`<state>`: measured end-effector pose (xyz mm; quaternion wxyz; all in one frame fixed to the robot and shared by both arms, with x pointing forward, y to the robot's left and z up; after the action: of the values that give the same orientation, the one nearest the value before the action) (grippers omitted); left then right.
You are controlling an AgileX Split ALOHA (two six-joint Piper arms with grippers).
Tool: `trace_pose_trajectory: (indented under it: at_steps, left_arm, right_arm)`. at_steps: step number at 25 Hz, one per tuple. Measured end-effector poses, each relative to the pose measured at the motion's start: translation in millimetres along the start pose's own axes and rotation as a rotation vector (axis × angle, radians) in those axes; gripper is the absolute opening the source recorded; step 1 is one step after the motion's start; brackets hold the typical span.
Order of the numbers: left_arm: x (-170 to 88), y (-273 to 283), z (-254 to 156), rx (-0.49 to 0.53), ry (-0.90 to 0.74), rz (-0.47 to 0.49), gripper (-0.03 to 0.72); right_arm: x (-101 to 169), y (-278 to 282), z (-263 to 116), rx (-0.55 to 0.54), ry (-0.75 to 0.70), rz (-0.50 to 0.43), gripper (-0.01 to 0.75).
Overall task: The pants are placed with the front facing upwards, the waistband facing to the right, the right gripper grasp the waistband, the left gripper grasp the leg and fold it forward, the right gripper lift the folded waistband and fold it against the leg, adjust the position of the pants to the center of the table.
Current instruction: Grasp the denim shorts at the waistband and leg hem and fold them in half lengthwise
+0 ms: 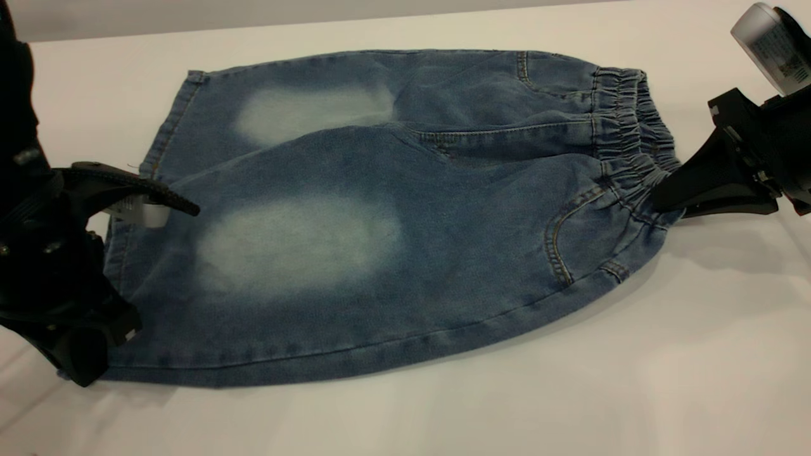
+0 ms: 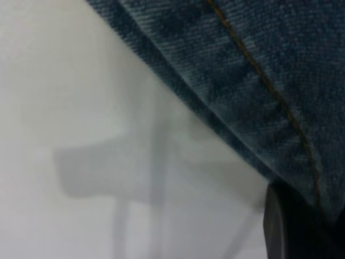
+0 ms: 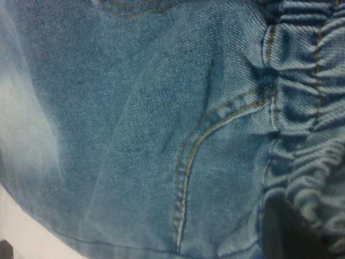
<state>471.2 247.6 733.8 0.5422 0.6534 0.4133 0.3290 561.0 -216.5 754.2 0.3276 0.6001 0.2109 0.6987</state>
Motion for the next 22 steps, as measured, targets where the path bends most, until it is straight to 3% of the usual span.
trace_pose_trajectory:
  at_steps: [7, 12, 22]
  left_arm:
    - [-2.1, 24.4, 9.9, 0.036, -0.041, -0.007, 0.079]
    - [-15.7, 53.7, 23.3, -0.069, -0.114, 0.003, 0.079]
    - [-16.8, 110.7, 28.6, -0.257, -0.108, 0.034, 0.079]
  right_arm:
    - [4.1, 0.0, -0.7, 0.004, 0.005, 0.023, 0.036]
    - [5.9, 0.1, -1.0, 0.005, 0.008, 0.032, 0.036]
    - [15.1, 0.6, -1.1, 0.004, 0.04, 0.084, 0.035]
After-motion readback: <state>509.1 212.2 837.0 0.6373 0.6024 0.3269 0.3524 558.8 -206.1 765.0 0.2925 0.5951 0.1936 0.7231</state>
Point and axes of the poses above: a point on each arm's last joint axis where the gripper is mounted, y pointing back along that axis away from the gripper, x along the wrist's bending axis when the last joint is at zero, z = x × y, the point moved 9 cm from there along -y, pointing out along that axis toward the gripper
